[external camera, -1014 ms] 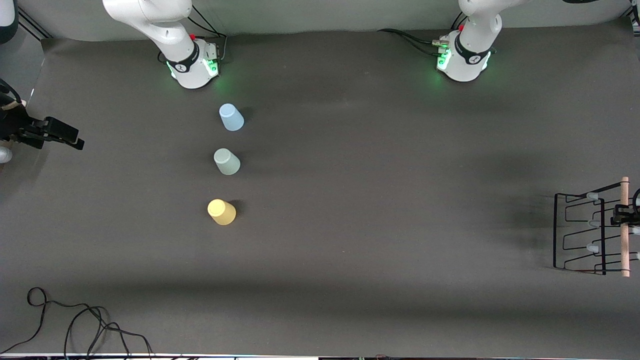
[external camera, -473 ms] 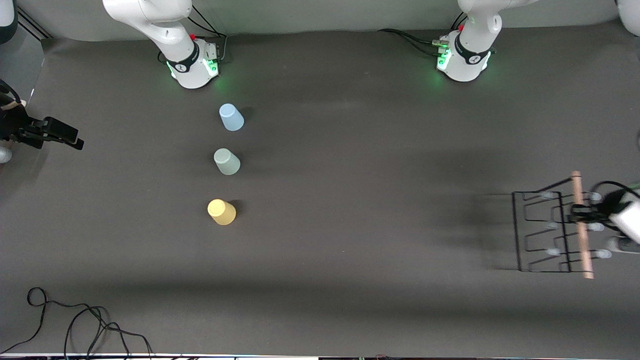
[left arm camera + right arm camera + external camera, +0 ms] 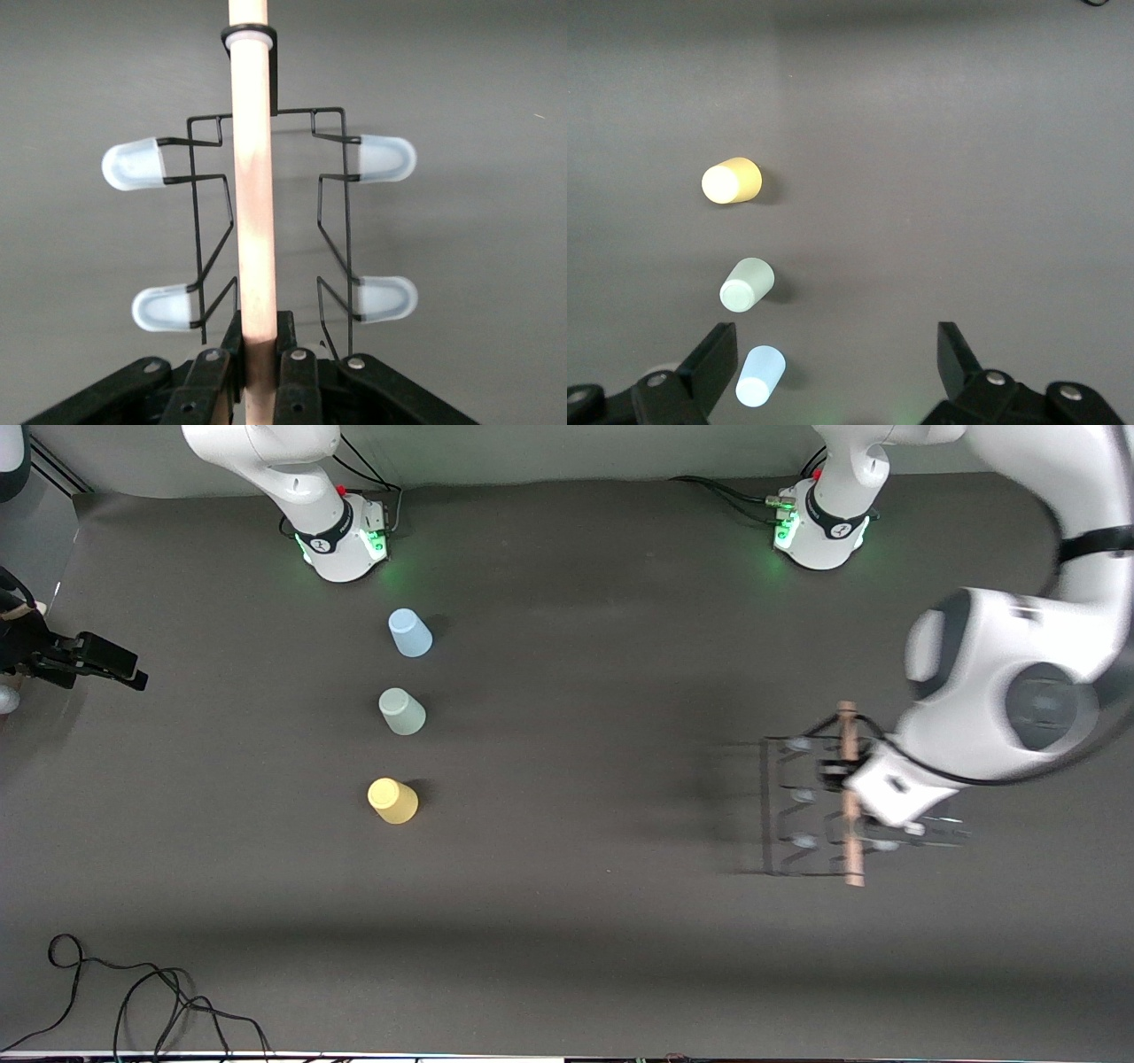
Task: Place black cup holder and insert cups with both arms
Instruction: 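Carry the black rack with the left gripper to the table's middle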
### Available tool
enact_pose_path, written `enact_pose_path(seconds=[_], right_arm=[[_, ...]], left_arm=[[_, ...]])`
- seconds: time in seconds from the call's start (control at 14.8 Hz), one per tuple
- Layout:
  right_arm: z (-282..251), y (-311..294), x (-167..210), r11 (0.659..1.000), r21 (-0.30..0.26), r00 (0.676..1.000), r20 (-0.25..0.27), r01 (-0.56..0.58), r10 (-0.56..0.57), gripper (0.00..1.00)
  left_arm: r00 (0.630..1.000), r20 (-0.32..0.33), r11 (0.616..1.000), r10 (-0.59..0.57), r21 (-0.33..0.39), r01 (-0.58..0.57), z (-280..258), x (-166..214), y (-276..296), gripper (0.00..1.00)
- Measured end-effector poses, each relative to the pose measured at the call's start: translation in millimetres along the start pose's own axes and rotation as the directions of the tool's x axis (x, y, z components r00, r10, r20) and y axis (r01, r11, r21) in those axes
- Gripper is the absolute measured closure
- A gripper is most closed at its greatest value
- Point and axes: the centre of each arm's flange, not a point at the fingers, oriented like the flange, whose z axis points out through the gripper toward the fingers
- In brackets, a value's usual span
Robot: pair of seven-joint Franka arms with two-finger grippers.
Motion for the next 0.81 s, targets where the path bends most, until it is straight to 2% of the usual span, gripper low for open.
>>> enact_pose_path(seconds=[0.27, 0.41, 0.61, 0.81], right_arm=[[0, 0, 0, 1.000, 0.000, 1.000, 0.000, 0.000, 0.000, 0.00], [0, 0, 0, 1.000, 0.000, 1.000, 0.000, 0.000, 0.000, 0.00], [0, 0, 0, 1.000, 0.000, 1.000, 0.000, 0.000, 0.000, 0.00], [0, 0, 0, 1.000, 0.000, 1.000, 0.000, 0.000, 0.000, 0.00]], left_arm=[[0.998, -0.034, 0.994, -0.047, -0.099, 0.044, 3, -21, 95, 0.84], [0.997, -0.038, 0.992, -0.061, -0.115, 0.056, 13, -36, 134, 0.84], [0.990, -0.086, 0.985, -0.108, -0.146, 0.095, 48, -59, 192, 0.84], [0.987, -0.102, 0.982, -0.121, -0.159, 0.104, 90, -74, 222, 0.84]])
